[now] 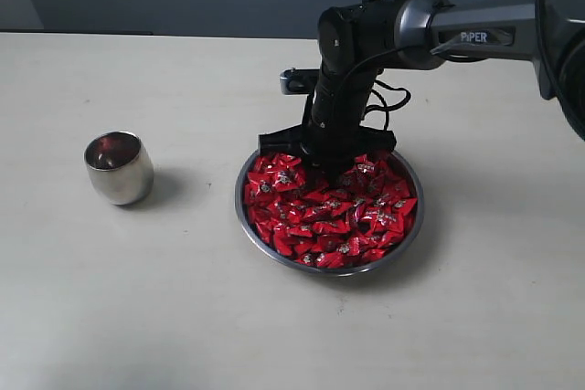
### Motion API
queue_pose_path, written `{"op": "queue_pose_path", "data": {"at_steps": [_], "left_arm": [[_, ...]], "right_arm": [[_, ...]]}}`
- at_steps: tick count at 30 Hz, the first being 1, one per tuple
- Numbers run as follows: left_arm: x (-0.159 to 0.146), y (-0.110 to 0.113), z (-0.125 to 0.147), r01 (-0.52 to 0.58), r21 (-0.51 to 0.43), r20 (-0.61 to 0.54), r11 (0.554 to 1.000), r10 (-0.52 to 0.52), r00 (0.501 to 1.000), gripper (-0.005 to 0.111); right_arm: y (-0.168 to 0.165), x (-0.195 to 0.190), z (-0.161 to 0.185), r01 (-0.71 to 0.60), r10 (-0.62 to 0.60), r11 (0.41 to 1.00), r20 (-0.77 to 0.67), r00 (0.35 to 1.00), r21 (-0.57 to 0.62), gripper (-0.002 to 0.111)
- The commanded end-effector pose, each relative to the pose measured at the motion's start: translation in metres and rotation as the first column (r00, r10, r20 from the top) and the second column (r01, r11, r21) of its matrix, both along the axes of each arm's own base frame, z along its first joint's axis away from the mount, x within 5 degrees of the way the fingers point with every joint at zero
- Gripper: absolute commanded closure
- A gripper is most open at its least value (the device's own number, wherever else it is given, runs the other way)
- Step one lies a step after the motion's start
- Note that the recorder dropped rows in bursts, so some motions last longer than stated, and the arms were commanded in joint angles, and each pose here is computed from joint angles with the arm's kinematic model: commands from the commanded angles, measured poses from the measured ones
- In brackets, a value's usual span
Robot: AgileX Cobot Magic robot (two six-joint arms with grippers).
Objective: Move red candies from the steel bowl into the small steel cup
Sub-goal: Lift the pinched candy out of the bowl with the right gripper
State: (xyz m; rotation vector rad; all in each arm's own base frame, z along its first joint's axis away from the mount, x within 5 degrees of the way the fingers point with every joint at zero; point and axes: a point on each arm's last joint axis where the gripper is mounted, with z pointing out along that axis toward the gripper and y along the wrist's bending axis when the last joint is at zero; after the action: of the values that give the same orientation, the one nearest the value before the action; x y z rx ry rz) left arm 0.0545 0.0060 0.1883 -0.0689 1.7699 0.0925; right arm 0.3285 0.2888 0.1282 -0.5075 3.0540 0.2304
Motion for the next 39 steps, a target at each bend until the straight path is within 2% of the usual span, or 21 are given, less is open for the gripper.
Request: {"op": "queue_pose_path", "data": {"at_steps": [1, 7, 17, 24, 28, 34, 39], "left_arm": [[0.0, 0.0, -0.001, 0.007, -0.002, 0.003, 1.0, -0.007, 1.0, 0.106], [0.0, 0.0, -0.001, 0.007, -0.002, 0.003, 1.0, -0.007, 1.0, 0.106], [0.0, 0.0, -0.001, 0.007, -0.002, 0.003, 1.0, -0.007, 1.0, 0.106], [0.0, 0.0, -0.001, 0.007, -0.002, 0.003, 1.0, -0.007, 1.0, 0.106], [0.0, 0.0, -0.001, 0.007, -0.002, 0.003, 1.0, -0.007, 1.0, 0.106], [0.0, 0.0, -0.001, 0.007, -0.002, 0.003, 1.0, -0.007, 1.0, 0.106], [0.0, 0.0, -0.001, 0.007, -0.002, 0.003, 1.0, -0.007, 1.0, 0.106]], "right_arm": [[0.001, 0.001, -0.001, -0.017, 0.017, 1.0, 0.005, 1.0, 0.005, 0.108], [0.001, 0.001, 0.0, -0.038, 0.038, 0.999, 0.013, 0.999, 0.001, 0.108], [-0.005, 0.004, 0.039, -0.077, 0.077, 0.997, 0.139, 0.987, -0.005, 0.108], [-0.007, 0.003, 0.042, -0.083, 0.084, 0.996, 0.138, 0.987, -0.013, 0.108], [-0.006, 0.003, 0.045, -0.132, 0.131, 0.991, 0.155, 0.979, -0.009, 0.108], [0.002, 0.003, 0.068, -0.269, 0.237, 0.959, 0.262, 0.936, 0.093, 0.108], [0.016, 0.002, 0.082, -0.396, 0.299, 0.892, 0.374, 0.878, 0.216, 0.108]]}}
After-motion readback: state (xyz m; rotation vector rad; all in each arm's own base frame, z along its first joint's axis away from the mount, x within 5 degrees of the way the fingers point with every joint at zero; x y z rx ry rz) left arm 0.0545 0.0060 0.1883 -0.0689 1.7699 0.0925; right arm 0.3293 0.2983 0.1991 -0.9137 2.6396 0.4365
